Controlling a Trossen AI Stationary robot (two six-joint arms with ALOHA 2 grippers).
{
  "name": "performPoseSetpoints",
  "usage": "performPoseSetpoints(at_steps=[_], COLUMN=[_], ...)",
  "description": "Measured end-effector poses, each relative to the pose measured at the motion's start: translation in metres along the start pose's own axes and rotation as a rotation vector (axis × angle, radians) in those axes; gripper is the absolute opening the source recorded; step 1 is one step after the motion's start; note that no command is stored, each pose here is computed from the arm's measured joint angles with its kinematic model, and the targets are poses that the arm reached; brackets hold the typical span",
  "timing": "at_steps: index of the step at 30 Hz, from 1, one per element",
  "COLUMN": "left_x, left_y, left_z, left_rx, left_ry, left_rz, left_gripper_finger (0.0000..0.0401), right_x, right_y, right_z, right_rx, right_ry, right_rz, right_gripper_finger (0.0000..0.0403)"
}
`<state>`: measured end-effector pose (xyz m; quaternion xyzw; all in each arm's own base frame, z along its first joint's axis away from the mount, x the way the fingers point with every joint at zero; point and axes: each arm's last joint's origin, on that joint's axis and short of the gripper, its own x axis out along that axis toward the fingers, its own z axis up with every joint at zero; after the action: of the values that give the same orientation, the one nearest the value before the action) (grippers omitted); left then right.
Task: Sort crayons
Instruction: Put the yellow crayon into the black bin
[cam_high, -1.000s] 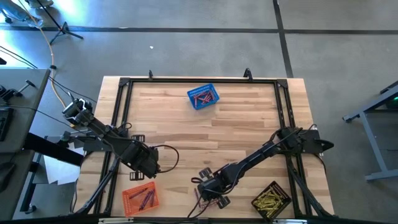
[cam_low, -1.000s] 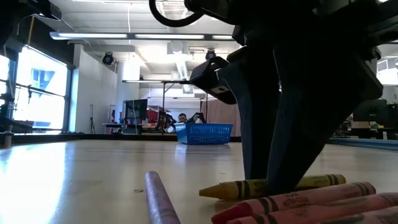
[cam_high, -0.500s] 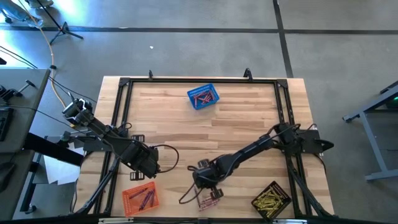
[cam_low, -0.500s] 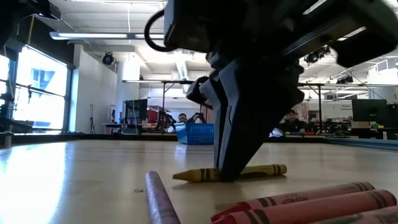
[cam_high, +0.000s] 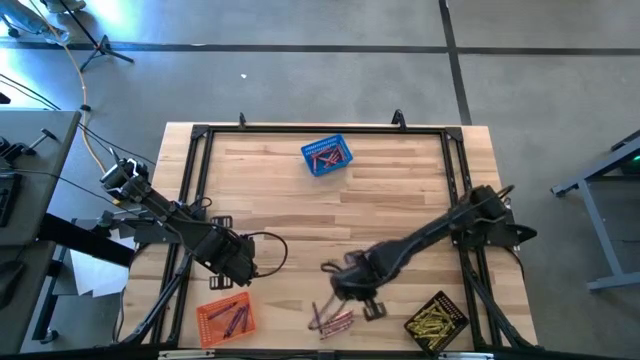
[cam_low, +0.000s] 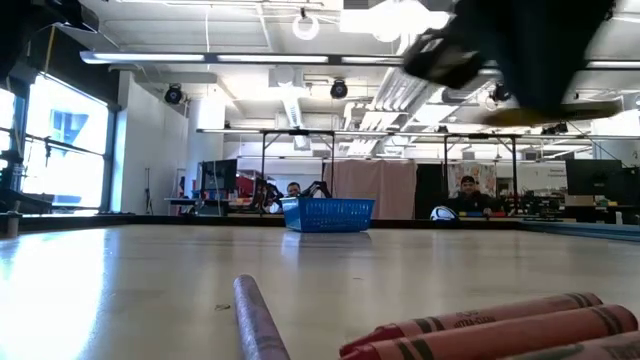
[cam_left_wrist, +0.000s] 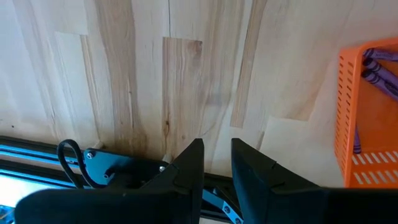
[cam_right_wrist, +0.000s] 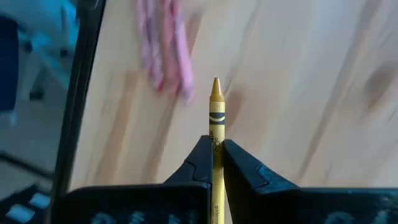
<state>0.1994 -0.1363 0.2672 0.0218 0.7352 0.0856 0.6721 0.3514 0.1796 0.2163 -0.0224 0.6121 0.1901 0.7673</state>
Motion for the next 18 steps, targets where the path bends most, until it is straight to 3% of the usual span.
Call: performPoseSetpoints(at_steps=[6,9,15,18], left_x=[0.0,0.0,-0.001,-0.001], left_y=[0.0,-0.002,-0.002,0.0], left_z=[-0.001,-0.002,-0.005,-0.004], left_rx=[0.003,0.011,0.021,0.011], left_ry=[0.0,0.001,0.002,0.0], left_rz=[0.004,0.007,0.011,0.013], left_gripper_finger=[0.0067,0.0067,0.0067,0.0067], right_x=[-0.011,-0.005,-0.009,-0.022], right_y=[0.038,0.055,0.091,0.105], right_z=[-0.035,-0.068,-0.114,-0.127], right_rx=[0.019,0.156,0.542,0.659], right_ry=[0.125,0.13,-0.156,-0.29], right_rz=[-0.043,-0.027,0.177,0.204], right_gripper_finger=[0.0005,0.0005,0.0005,0.0005])
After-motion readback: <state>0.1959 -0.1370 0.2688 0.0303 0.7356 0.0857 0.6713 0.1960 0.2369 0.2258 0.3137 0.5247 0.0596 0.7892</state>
